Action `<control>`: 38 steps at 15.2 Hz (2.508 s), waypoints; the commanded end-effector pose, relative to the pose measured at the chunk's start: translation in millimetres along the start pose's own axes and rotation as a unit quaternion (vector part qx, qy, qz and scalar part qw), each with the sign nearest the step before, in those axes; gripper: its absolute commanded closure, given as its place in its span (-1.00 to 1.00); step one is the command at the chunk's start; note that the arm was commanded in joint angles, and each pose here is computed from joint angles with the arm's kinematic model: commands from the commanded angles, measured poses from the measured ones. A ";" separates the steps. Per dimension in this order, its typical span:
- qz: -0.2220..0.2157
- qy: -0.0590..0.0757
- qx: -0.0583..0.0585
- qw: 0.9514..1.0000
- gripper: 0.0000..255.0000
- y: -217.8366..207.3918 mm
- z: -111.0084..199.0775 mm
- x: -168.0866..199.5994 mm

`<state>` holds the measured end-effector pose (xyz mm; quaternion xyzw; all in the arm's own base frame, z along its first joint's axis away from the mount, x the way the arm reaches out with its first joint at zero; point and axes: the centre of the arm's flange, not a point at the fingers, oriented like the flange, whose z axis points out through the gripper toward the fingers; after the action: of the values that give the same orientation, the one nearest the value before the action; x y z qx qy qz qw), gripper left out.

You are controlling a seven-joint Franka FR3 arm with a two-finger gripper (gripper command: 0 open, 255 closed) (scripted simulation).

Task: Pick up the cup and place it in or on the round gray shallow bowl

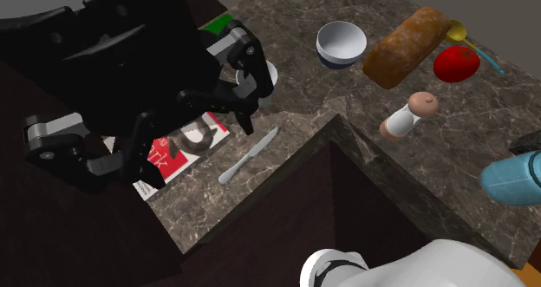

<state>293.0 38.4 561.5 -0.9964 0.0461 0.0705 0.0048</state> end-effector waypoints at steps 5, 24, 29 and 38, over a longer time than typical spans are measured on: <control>-0.006 0.002 0.007 1.000 -1.00 34.1 28.5 30.5; -0.034 0.010 0.043 0.998 -1.00 185.2 168.9 182.2; -0.041 0.013 0.052 0.998 -1.00 221.9 207.1 223.8; -0.054 0.017 0.069 0.996 -1.00 284.5 277.1 300.6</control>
<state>518.4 -259.6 254.2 -0.9960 -0.0012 0.0506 0.0740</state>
